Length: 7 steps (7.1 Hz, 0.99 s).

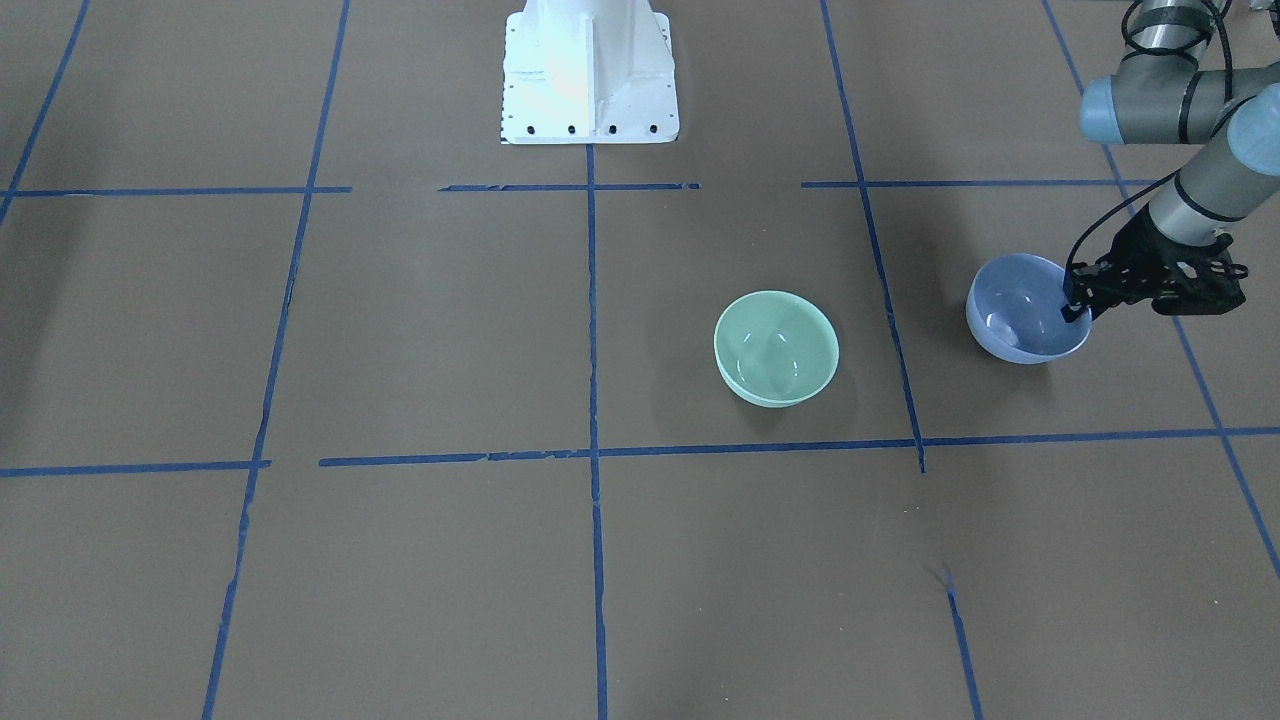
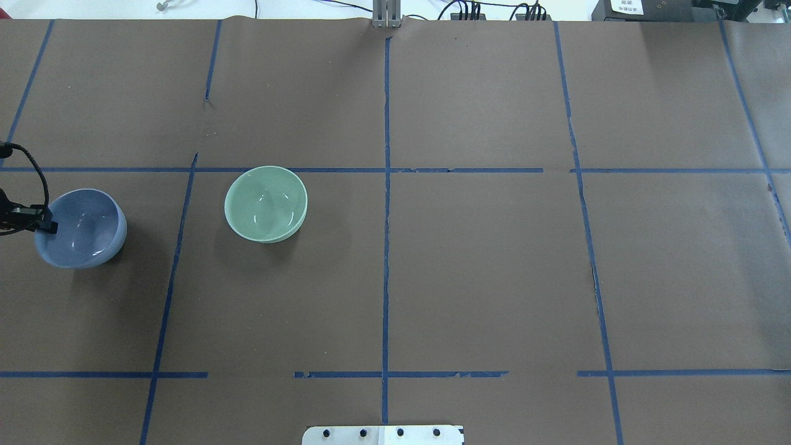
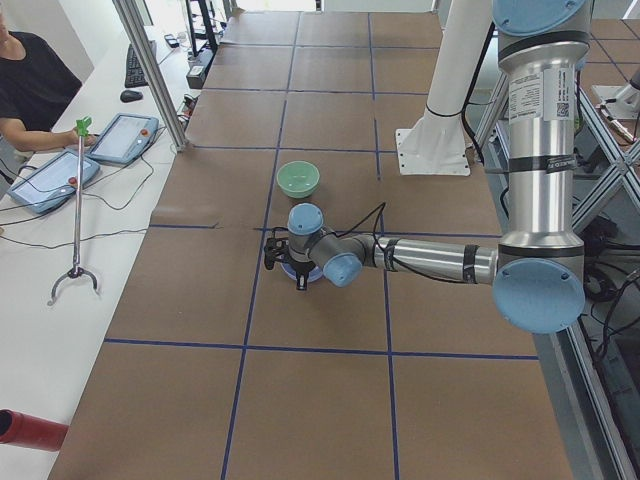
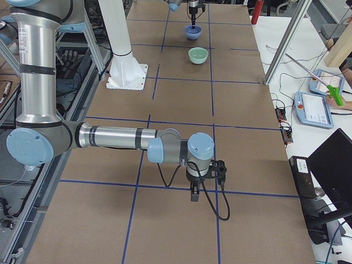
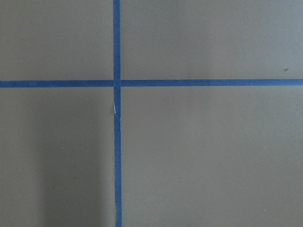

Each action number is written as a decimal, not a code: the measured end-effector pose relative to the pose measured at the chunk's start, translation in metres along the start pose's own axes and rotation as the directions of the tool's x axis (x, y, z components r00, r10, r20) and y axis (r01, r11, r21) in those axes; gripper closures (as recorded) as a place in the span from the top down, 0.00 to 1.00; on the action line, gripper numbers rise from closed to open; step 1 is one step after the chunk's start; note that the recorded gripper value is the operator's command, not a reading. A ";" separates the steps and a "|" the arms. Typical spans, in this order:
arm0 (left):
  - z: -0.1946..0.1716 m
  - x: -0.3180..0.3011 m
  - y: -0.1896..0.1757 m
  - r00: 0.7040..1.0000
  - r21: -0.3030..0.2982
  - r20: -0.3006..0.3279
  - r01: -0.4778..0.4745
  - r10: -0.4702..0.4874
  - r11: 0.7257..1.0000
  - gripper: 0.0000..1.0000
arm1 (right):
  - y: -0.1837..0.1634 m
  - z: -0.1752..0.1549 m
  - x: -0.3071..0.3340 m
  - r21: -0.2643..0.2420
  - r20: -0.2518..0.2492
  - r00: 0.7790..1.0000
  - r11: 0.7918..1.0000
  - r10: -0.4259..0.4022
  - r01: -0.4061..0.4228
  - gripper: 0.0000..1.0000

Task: Stack blue bowl on green bowl
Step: 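Lower the left gripper onto the rim of the blue bowl, then close the left gripper on the blue bowl rim and lift it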

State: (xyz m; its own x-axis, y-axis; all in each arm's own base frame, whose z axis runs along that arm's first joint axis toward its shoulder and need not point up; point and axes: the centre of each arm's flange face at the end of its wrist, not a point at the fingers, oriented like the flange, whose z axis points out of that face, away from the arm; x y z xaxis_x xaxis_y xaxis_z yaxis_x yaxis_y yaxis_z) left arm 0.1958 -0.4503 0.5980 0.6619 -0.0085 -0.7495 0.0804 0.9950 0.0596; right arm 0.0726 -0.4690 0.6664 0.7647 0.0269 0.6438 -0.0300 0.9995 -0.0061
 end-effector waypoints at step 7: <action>-0.151 -0.017 -0.030 0.999 -0.018 -0.033 -0.037 0.037 0.999 0.00 | 0.000 0.000 0.000 0.000 0.000 1.000 1.000 0.001 -0.001 1.00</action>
State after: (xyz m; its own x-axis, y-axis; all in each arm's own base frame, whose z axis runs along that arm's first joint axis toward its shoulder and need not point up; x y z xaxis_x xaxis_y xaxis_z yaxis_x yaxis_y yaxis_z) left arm 0.0697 -0.4649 0.5091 0.6394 0.0313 -0.7682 0.0422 0.9962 0.0757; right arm 0.0726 -0.4690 0.6664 0.7647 0.0276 0.6438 -0.0305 0.9995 -0.0066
